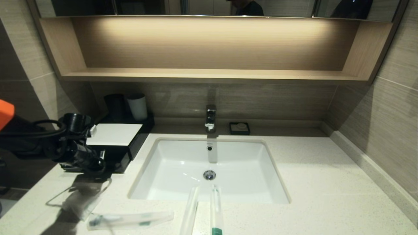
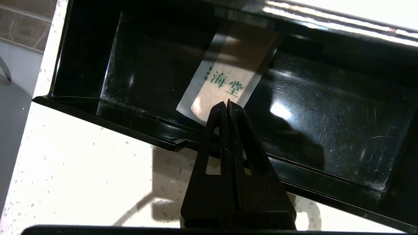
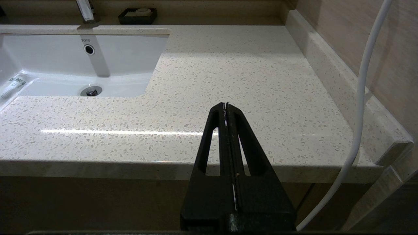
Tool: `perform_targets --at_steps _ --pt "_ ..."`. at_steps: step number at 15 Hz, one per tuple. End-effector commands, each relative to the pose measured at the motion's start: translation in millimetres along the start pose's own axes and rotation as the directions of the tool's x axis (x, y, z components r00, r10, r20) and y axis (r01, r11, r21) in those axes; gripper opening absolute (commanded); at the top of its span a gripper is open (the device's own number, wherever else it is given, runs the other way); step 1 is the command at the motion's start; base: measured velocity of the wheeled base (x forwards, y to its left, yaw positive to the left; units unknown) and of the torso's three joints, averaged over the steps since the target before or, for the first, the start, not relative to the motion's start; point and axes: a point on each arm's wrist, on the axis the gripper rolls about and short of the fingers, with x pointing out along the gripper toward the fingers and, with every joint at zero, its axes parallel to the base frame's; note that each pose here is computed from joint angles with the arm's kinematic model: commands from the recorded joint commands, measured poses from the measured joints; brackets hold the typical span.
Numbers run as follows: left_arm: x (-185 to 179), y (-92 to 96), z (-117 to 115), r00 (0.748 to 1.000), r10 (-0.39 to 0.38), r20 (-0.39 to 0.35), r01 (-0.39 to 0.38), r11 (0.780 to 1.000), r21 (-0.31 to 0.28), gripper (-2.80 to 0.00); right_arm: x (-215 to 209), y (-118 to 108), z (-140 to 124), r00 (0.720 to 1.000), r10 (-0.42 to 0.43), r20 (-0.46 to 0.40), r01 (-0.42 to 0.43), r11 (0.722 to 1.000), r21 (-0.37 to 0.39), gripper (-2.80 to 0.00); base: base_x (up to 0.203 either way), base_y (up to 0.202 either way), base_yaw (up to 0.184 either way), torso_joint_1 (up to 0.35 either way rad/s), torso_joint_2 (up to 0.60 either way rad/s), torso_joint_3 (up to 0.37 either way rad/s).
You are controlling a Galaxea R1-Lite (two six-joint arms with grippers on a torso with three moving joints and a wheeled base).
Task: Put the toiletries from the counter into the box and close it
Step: Open the drawer
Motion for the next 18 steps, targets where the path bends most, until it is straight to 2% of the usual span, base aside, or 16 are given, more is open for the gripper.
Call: perform_targets --at_steps 1,8,18 --pt "-2 0.9 -1 1.000 0.001 -0.008 -0.001 1.000 0.000 -2.80 0 0 0 1.000 0.000 -0.001 0.000 1.000 0.000 -2.80 0.000 0.000 0.000 0.000 0.00 0.000" --pt "-17 3.6 -3 0.999 0.002 -0.048 -0.001 1.000 0.019 -2.80 0 0 0 1.000 0.000 -0.001 0.000 1.000 0.000 -2.80 0.000 0.000 0.000 0.000 0.00 0.000" --pt "-36 6.8 -8 0.989 0.004 -0.147 0.005 0.998 0.062 -2.80 0 0 0 1.000 0.000 -0.001 0.000 1.000 0.000 -2.80 0.000 0.000 0.000 0.000 0.00 0.000"
